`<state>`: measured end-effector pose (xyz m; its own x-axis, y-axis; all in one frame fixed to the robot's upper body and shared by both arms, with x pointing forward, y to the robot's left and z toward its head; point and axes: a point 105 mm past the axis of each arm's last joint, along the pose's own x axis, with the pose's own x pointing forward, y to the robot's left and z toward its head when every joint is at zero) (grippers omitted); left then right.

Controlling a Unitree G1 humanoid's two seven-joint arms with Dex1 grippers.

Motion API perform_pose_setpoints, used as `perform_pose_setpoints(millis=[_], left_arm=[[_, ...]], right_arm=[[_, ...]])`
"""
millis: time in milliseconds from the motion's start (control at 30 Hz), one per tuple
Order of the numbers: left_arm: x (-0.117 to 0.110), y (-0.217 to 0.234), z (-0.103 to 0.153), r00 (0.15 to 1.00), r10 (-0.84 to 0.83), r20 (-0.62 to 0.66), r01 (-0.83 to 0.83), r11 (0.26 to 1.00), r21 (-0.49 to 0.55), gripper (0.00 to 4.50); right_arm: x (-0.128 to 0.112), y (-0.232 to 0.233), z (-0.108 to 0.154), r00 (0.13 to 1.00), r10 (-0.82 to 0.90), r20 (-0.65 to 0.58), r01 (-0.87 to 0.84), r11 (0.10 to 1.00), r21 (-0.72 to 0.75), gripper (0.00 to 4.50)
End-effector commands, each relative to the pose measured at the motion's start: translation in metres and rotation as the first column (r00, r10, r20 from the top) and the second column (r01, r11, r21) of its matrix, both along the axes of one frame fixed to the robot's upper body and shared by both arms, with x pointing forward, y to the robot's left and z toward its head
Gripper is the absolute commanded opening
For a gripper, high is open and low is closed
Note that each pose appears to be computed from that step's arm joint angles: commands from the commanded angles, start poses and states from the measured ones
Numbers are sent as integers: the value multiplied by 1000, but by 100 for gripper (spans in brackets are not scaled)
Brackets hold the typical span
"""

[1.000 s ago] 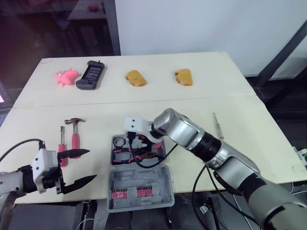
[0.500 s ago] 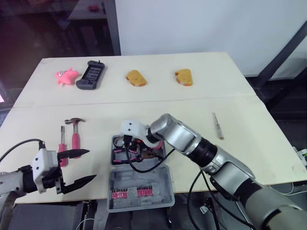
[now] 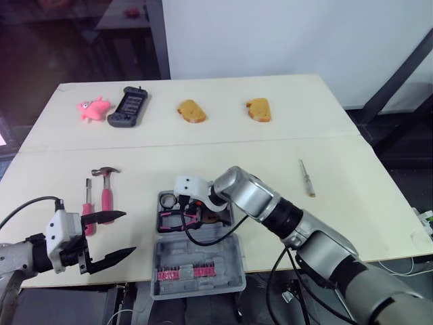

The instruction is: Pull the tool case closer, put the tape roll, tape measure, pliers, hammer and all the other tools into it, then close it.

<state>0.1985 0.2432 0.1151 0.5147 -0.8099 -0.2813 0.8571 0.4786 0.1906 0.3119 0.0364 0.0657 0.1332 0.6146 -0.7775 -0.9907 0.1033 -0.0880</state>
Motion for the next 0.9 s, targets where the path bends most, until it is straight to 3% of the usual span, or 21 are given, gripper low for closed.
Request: perform_pose_setpoints(millis=[33,267,433,600,733,900], left_arm=[[1,-5,4,1000,-20,22,20,1000,10,450],[1,-6,5,1000,-20,24,20,1000,9,450],[2,-6,5,1000,-17,25,17,1000,10,450],[2,-5,4,1000,-14,25,13,1000,14,450],[3,-3,1,1000,-1,20,0,1000,26,450],[3,1,-3,1000,29,8,-29,999,31,450]], right_arm=[[-9,-32,-58,992,-80,-97,59,977,-204,5],[-10,-42,-78,988,-102,-114,68,961,-268,5],[-11,-27,-66,990,-77,-118,54,981,-186,5],[-1,2,-11,999,-19,-37,21,998,64,5],[3,8,65,995,-12,100,-24,938,346,5],[-25,-22,127,985,42,165,-128,822,554,5]])
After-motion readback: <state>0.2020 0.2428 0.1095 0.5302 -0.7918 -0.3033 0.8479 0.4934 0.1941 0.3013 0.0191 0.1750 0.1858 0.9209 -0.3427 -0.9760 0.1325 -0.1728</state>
